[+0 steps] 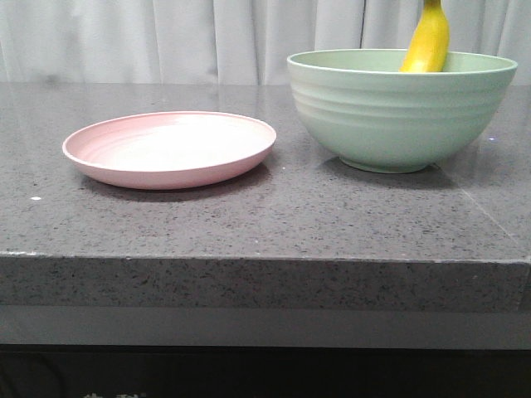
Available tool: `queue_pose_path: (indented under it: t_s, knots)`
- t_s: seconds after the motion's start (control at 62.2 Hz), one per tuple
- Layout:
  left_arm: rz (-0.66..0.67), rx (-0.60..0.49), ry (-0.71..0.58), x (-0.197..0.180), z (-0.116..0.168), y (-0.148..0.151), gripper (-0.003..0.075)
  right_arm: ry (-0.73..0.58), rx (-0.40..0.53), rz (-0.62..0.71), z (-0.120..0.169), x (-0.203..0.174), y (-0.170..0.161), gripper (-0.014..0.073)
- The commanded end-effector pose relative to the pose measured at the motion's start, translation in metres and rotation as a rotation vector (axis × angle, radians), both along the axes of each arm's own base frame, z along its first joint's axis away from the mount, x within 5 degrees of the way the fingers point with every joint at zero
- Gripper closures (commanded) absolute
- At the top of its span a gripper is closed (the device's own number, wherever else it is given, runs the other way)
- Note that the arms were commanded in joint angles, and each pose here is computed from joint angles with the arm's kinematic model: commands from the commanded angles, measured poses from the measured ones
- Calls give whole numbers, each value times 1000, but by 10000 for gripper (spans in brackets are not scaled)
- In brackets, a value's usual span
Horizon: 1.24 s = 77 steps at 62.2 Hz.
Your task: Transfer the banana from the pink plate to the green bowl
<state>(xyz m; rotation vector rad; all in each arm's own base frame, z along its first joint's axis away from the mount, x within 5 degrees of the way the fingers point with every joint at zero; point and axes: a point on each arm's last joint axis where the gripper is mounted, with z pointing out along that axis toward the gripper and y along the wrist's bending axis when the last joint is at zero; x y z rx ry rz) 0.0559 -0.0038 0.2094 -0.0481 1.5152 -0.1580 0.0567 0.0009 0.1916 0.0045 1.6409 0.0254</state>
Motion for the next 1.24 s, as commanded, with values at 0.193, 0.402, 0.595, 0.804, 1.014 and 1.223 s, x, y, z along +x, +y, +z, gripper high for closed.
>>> queue_pose_path:
  t_s: [0.193, 0.402, 0.595, 0.804, 1.014, 1.223]
  knots:
    - [7, -13, -96, -2, 7, 1, 738, -208, -1, -3, 19, -3, 0, 663]
    - [7, -13, -96, -2, 7, 1, 738, -206, 57, -1, 19, -3, 0, 663]
    - [7, -13, -96, -2, 7, 1, 738, -204, 57, -1, 19, -3, 0, 663]
    - [7, -13, -96, -2, 7, 1, 738, -204, 57, -1, 19, -3, 0, 663]
    - [7, -13, -96, -2, 7, 1, 738, -204, 57, -1, 19, -3, 0, 663]
    - [7, -13, -96, -2, 7, 1, 738, -204, 57, -1, 19, -3, 0, 663]
